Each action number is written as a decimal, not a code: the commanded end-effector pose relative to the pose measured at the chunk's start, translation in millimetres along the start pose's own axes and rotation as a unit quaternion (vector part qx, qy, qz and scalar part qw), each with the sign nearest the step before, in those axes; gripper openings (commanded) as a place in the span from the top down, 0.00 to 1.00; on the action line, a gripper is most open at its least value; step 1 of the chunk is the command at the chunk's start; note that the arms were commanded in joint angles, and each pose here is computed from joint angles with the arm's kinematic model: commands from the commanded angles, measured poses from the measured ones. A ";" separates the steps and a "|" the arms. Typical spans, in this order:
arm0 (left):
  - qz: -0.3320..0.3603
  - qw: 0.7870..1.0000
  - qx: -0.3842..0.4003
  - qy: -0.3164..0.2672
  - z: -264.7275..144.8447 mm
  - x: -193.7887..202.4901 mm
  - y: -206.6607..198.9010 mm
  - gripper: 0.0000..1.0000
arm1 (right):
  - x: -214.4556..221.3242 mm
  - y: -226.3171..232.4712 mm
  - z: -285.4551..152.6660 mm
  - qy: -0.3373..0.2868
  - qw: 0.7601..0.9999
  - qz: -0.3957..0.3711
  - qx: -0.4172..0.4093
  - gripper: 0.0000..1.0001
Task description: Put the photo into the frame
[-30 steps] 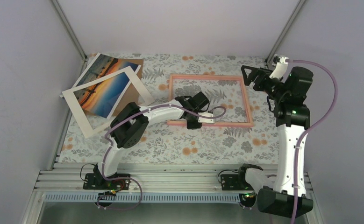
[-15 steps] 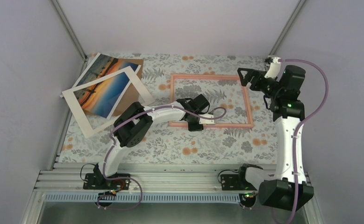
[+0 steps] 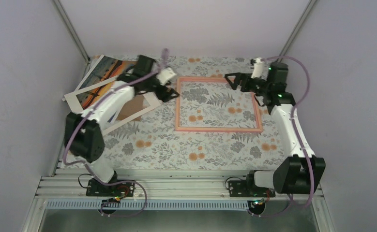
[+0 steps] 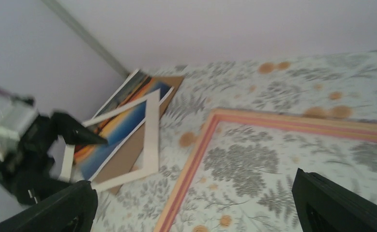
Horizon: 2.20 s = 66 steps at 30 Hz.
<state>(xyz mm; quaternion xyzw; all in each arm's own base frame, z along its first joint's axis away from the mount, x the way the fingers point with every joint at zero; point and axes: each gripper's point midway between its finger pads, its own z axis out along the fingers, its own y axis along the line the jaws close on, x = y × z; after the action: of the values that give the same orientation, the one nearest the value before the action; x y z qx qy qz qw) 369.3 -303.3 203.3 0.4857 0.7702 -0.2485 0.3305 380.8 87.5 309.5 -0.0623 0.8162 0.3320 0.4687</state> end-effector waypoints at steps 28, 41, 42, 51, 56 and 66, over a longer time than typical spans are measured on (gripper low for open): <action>-0.523 0.821 -0.229 -0.002 -242.4 341.4 111.4 0.00 | 241.8 165.1 288.3 0.298 0.910 -0.116 -0.264 0.26; -0.568 0.789 -0.231 0.031 -241.0 387.3 114.2 0.04 | 298.7 148.7 317.1 0.338 0.907 -0.076 -0.241 0.29; -0.578 0.782 -0.233 0.026 -246.6 392.3 111.2 0.04 | 303.0 146.4 318.3 0.342 0.907 -0.070 -0.238 0.29; -0.602 0.758 -0.243 0.066 -264.3 425.6 91.0 0.03 | 316.9 131.7 328.6 0.348 0.911 -0.065 -0.213 0.31; -0.605 0.766 -0.210 0.064 -248.4 431.9 88.4 0.03 | 326.6 125.9 332.0 0.358 0.909 -0.058 -0.207 0.32; -0.569 0.808 -0.151 -0.041 -239.3 383.4 118.6 0.34 | 337.8 120.3 335.2 0.370 0.904 -0.057 -0.206 0.34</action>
<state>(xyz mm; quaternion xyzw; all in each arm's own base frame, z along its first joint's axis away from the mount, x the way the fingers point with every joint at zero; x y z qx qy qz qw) 268.6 148.2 37.0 -0.1323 0.9448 -0.2455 0.1718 402.3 465.0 40.3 -0.3442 0.8001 0.4536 0.1887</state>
